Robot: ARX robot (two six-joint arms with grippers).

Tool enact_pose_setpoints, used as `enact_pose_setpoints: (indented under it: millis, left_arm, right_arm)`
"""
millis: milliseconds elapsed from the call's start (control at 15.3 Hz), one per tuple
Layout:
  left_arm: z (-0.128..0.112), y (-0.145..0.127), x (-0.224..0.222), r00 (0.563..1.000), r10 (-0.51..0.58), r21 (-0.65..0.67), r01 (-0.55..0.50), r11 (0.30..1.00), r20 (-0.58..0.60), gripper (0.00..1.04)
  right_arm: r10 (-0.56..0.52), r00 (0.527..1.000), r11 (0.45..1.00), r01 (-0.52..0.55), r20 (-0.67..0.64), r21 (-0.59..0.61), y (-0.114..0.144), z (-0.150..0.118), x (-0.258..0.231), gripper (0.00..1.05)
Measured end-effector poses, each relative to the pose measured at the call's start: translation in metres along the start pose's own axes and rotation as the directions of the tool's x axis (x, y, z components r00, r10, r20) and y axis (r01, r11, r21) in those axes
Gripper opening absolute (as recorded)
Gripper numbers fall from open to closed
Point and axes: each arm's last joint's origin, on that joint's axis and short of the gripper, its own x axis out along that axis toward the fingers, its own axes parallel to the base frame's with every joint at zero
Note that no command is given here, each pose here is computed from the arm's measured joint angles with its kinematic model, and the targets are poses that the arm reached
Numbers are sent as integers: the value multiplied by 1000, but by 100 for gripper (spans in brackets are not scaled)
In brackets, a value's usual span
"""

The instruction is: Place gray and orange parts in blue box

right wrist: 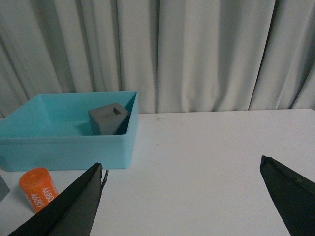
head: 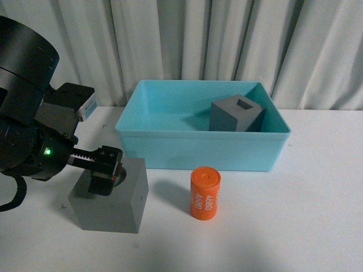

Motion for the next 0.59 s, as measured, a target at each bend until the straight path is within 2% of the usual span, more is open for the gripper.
enact_pose_setpoints:
  millis: [589]
  left_arm:
    - [-4, -8, 5, 1000, -22, 22, 22, 1000, -21, 98]
  right_arm:
    - [0, 1000, 1000, 0, 0, 0, 0, 0, 0, 98]
